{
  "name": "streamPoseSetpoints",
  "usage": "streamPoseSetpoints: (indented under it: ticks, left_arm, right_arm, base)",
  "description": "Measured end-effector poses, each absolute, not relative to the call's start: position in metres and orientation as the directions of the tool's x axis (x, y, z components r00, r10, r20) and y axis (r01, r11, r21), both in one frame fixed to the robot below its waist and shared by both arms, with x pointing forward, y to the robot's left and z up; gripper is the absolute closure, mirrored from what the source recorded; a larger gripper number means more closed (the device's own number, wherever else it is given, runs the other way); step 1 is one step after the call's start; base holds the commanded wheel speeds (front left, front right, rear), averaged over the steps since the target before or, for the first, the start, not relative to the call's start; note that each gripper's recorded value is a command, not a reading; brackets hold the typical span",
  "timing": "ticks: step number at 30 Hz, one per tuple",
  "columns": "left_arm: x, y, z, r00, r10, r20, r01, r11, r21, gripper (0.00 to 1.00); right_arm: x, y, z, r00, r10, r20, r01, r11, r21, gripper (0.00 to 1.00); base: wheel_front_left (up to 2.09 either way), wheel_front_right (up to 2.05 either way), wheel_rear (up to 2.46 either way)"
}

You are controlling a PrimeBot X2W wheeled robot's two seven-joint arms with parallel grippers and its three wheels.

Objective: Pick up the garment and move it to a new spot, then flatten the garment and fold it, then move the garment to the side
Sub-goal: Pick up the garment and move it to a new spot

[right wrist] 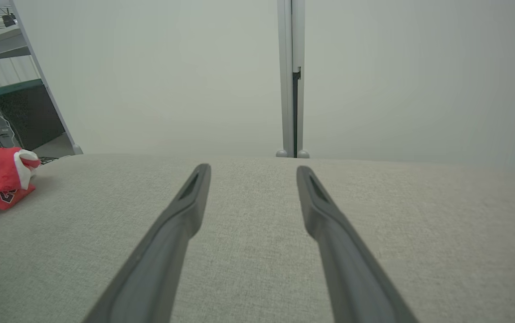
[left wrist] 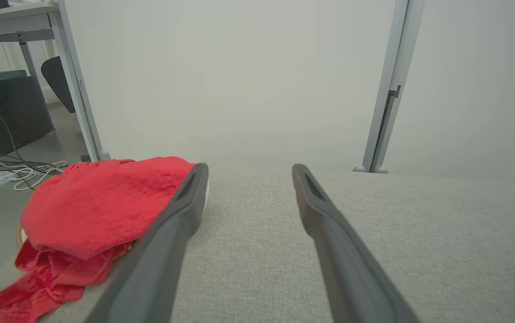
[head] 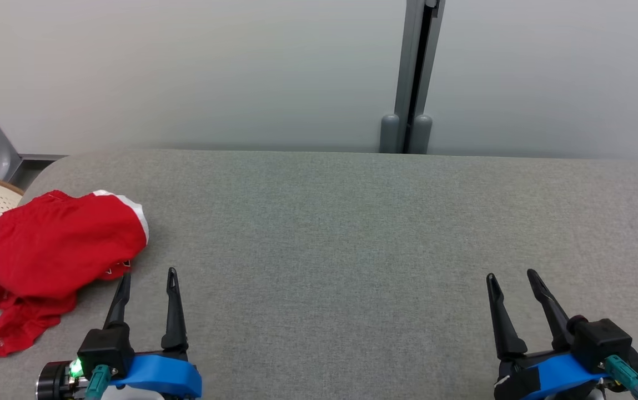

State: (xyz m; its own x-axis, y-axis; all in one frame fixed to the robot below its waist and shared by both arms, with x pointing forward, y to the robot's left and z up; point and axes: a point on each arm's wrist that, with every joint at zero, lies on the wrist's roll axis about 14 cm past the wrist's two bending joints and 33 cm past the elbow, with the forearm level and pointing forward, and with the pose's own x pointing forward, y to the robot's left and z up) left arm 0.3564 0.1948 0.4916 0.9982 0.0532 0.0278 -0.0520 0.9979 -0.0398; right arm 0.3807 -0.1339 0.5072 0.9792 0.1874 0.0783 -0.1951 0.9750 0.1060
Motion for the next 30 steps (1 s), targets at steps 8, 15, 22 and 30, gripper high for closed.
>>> streamPoseSetpoints:
  ticks: [8, 15, 22, 30]
  left_arm:
    - [0.343, 0.219, 0.492, 0.992, 0.124, 0.027, -0.123, 0.992, -0.028, 0.0]
    - [0.327, 0.244, 0.49, 0.979, 0.201, 0.021, -0.2, 0.98, -0.015, 0.0]
    - [0.308, 0.27, 0.489, 0.959, 0.283, 0.016, -0.283, 0.959, -0.01, 0.0]
    - [0.283, 0.296, 0.488, 0.927, 0.375, 0.013, -0.375, 0.927, -0.004, 0.0]
  right_arm:
    - [0.386, -0.11, 0.505, 0.965, 0.254, 0.073, -0.261, 0.959, 0.114, 0.0]
    - [0.392, -0.084, 0.502, 0.944, 0.323, 0.066, -0.329, 0.936, 0.123, 0.0]
    - [0.397, -0.058, 0.498, 0.918, 0.392, 0.055, -0.396, 0.91, 0.126, 0.0]
    - [0.403, -0.026, 0.495, 0.881, 0.47, 0.05, -0.472, 0.872, 0.128, 0.0]
  base:
    - [0.0, 0.0, 0.0]
    - [0.0, 0.0, 0.0]
    - [0.0, 0.0, 0.0]
    - [0.0, 0.0, 0.0]
